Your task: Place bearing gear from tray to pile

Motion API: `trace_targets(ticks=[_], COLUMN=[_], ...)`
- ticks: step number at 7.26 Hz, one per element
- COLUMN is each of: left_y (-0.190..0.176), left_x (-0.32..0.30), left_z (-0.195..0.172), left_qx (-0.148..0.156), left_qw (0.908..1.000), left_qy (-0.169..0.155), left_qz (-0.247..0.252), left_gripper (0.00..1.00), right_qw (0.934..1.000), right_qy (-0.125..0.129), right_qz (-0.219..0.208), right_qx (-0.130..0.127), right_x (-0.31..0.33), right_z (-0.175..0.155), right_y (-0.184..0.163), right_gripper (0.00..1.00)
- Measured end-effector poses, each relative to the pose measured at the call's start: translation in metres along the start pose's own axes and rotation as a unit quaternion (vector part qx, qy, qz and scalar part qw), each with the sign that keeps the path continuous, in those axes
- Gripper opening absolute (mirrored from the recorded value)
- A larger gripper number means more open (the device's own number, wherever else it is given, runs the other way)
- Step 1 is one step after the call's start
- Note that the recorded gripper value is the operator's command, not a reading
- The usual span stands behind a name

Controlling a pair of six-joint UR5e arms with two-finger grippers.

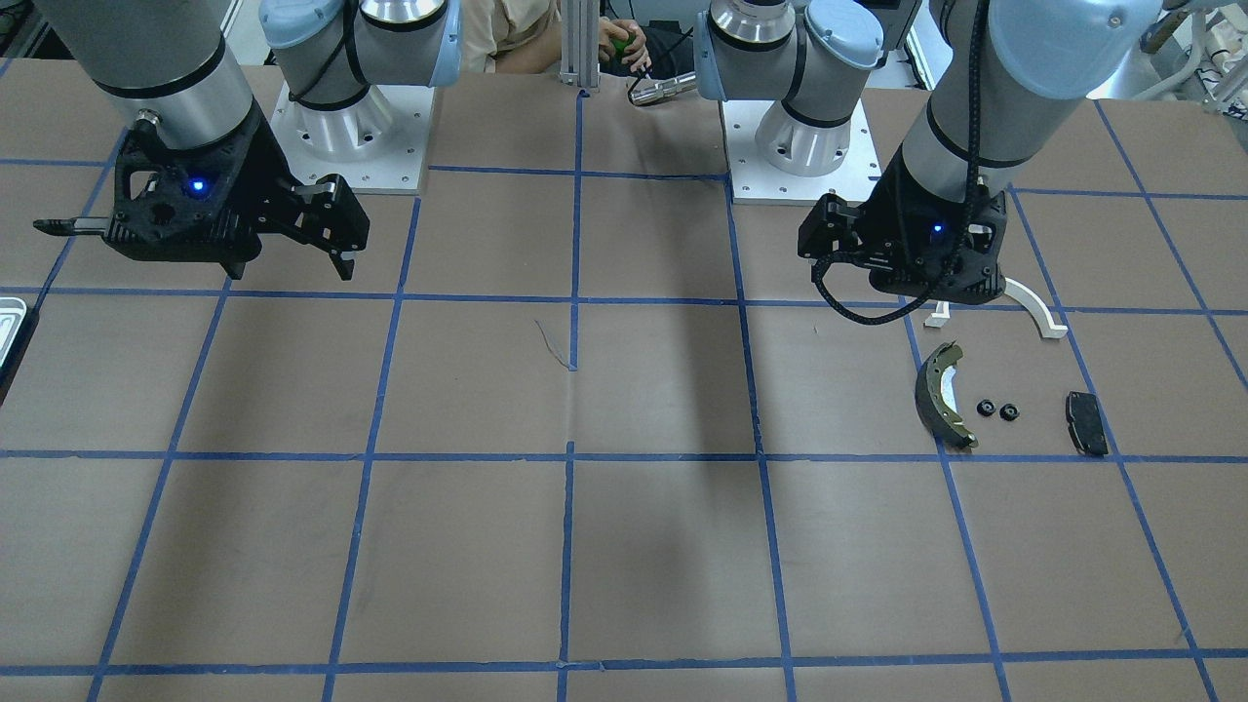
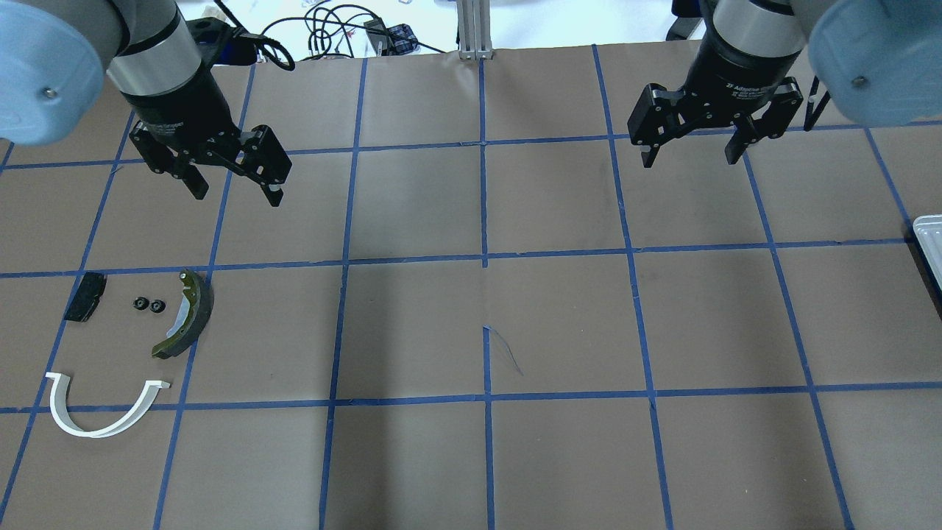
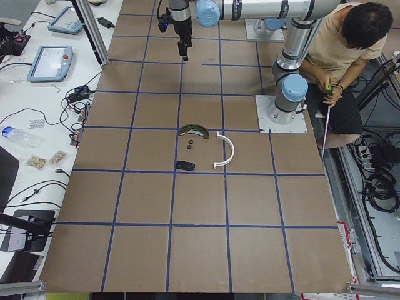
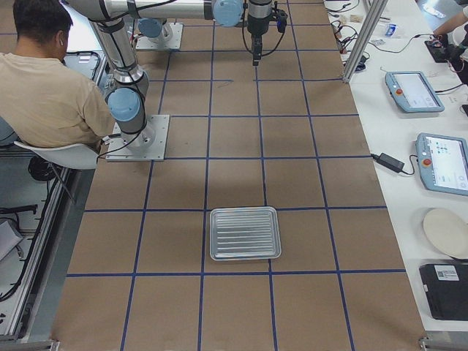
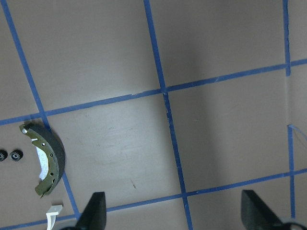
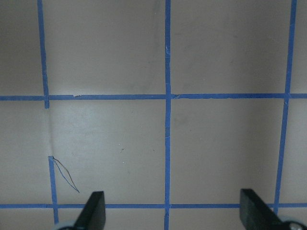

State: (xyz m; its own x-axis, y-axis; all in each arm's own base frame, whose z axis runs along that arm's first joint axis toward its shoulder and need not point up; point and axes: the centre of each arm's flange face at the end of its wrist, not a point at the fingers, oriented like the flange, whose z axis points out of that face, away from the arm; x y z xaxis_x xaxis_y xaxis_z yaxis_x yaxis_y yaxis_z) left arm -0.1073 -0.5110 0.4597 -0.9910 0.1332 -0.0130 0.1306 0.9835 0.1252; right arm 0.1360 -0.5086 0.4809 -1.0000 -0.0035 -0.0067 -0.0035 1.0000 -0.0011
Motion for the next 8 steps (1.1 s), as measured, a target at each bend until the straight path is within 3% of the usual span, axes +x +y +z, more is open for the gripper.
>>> trace_targets(ticks=[4, 8], left_y=[0.0111, 0.0156], left_x=[0.0041, 0.0068], left_z=[0.0005, -0.004], left_qx=[0.005, 0.013], left_qw=[0.9993, 0.9992], left_qy=[0.01, 0.019], left_qz=[-0.037, -0.034], left_gripper=[1.0, 1.0], right_qw=[1.0, 1.0], right_qy=[0.0, 0.0], right_qz=[0.003, 0.003], right_qx=[0.0, 0.0], right_x=[0.0039, 0.0042], right_z=[0.0001, 0.0], right_y=[-0.0009, -0.001], right_gripper=[1.0, 1.0])
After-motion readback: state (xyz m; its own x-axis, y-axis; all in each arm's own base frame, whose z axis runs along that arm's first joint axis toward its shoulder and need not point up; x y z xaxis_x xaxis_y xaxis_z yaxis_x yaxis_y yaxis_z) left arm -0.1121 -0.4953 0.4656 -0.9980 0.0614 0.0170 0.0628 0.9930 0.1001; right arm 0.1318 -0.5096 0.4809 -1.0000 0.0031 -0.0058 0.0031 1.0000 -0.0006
